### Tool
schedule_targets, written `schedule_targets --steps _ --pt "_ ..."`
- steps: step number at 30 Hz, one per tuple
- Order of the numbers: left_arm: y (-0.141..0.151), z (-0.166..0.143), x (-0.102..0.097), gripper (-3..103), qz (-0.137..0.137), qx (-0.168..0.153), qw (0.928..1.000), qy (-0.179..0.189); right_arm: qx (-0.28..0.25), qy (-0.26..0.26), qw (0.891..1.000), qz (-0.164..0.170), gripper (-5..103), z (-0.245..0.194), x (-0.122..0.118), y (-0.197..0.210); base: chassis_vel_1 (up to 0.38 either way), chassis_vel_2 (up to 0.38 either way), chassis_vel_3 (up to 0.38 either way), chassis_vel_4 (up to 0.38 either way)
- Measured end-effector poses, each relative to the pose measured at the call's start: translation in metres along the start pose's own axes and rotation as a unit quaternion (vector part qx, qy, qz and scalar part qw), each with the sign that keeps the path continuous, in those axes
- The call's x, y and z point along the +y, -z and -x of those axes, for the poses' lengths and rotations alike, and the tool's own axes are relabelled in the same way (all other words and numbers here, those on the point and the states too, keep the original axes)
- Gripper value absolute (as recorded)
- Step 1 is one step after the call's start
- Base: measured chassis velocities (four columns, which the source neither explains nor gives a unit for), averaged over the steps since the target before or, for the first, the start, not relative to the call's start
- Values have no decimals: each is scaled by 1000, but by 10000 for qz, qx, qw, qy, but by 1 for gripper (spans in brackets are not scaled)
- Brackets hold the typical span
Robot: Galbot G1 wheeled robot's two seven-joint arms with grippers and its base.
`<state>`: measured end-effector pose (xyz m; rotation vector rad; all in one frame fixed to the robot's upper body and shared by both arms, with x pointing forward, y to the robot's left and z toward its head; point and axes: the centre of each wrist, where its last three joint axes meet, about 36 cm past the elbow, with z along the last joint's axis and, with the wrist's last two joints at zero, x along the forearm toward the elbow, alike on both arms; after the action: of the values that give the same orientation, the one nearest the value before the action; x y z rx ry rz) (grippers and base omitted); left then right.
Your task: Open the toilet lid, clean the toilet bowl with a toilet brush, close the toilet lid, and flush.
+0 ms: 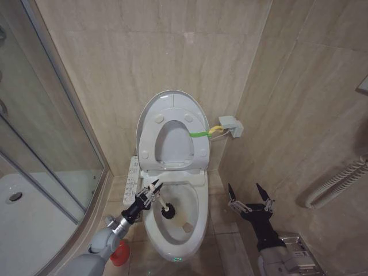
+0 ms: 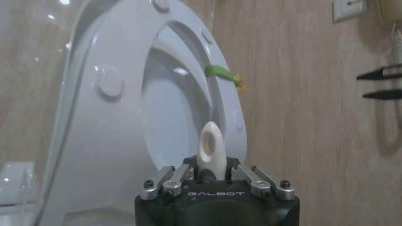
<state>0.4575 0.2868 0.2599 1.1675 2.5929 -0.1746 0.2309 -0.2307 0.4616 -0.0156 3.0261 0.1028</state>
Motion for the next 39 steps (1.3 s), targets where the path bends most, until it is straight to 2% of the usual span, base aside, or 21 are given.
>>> schedule_targets --steps 6,11,15,26,32,39 --pt "-10 7 6 26 13 153 9999 -79 0 0 10000 0 100 0 0 0 0 0 0 0" --pt "-14 16 13 26 90 305 9991 -283 0 0 10000 0 100 0 0 0 0 0 0 0" --pt "-16 22 22 26 197 513 9970 -538 0 0 10000 0 100 0 0 0 0 0 0 0" --pt "-18 29 37 26 305 882 9916 -900 0 0 10000 0 100 0 0 0 0 0 0 0" --pt "-32 35 42 26 335 1113 9877 -1048 0 0 10000 0 100 0 0 0 0 0 0 0" --pt "-43 48 35 26 285 999 9895 -1001 0 0 10000 0 100 0 0 0 0 0 0 0"
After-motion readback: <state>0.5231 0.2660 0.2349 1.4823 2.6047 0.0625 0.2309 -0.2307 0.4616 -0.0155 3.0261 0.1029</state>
